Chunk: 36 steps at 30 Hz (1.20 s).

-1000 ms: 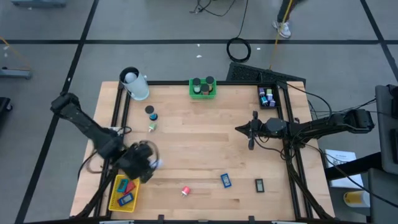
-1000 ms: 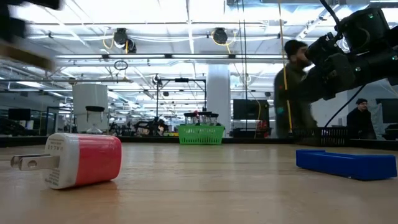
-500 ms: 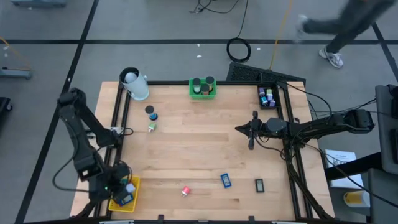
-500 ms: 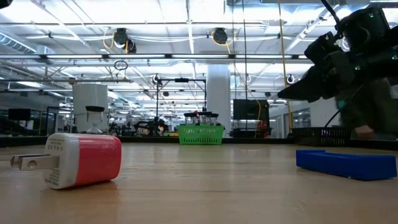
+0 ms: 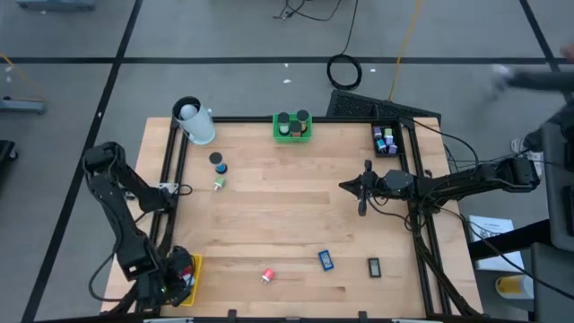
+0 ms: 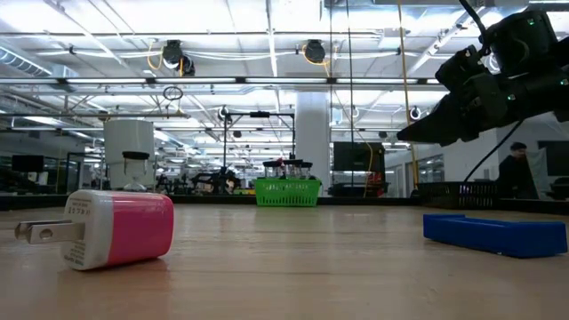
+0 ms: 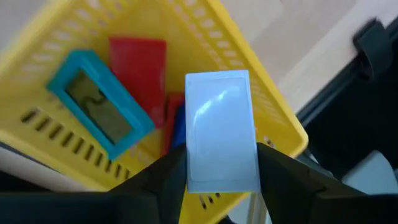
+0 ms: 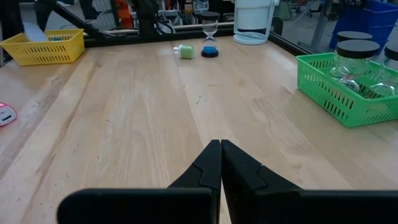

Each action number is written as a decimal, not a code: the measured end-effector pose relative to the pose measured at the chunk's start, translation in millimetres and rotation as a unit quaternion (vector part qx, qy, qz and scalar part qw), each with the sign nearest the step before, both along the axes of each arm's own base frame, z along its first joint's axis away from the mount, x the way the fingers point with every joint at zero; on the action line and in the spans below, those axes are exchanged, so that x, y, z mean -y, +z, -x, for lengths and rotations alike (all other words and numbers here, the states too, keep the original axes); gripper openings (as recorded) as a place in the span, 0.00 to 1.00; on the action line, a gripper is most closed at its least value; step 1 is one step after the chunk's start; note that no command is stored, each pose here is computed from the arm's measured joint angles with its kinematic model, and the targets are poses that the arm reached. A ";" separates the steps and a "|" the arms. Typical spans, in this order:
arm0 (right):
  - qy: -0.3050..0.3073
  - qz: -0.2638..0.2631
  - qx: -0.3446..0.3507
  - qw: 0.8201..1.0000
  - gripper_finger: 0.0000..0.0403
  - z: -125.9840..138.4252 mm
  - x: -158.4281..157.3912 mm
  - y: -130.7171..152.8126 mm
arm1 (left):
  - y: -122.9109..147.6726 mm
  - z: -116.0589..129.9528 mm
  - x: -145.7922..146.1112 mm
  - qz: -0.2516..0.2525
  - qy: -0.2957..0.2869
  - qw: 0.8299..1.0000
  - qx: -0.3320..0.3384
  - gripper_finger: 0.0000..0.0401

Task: Pick & Place Office items
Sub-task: Put the white timer into the yellow basket, then put the green adapter into the black basket

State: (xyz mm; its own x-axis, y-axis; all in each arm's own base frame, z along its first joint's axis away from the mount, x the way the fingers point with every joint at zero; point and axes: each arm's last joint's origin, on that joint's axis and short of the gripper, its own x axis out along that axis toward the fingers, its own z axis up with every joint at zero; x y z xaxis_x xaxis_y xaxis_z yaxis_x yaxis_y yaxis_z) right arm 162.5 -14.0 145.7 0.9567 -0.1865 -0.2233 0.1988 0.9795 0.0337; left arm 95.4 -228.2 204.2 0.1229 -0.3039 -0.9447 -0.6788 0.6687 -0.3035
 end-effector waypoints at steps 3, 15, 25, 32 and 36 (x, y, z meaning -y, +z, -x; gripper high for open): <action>0.000 0.000 0.000 1.000 0.00 0.0 0.0 0.0 | 0.1 -0.9 2.2 0.014 0.003 1.000 -0.008 0.53; 0.008 0.050 0.014 0.999 0.00 -0.9 0.3 4.4 | 37.0 -11.0 -3.2 0.001 0.016 0.999 0.052 0.56; 0.010 0.076 0.047 0.996 0.00 -1.9 0.4 11.6 | 43.5 -74.5 -65.6 -0.156 -0.015 0.942 0.298 0.25; 0.009 0.076 0.051 0.996 0.00 -2.0 0.4 12.4 | 29.4 -128.3 -102.0 -0.231 -0.052 0.860 0.452 0.06; 0.008 0.077 0.068 0.995 0.00 -2.2 0.4 15.8 | 24.0 -142.0 -121.4 -0.263 -0.040 0.808 0.525 0.01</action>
State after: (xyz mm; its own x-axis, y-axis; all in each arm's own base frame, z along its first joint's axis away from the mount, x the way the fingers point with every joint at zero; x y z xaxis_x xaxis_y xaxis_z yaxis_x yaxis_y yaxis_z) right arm 164.7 -14.4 161.5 0.9793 -0.1928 -0.0607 0.1869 0.9781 -0.0917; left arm 237.4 -106.8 228.2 0.9409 0.0592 -0.3336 -0.1799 0.9216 -0.3438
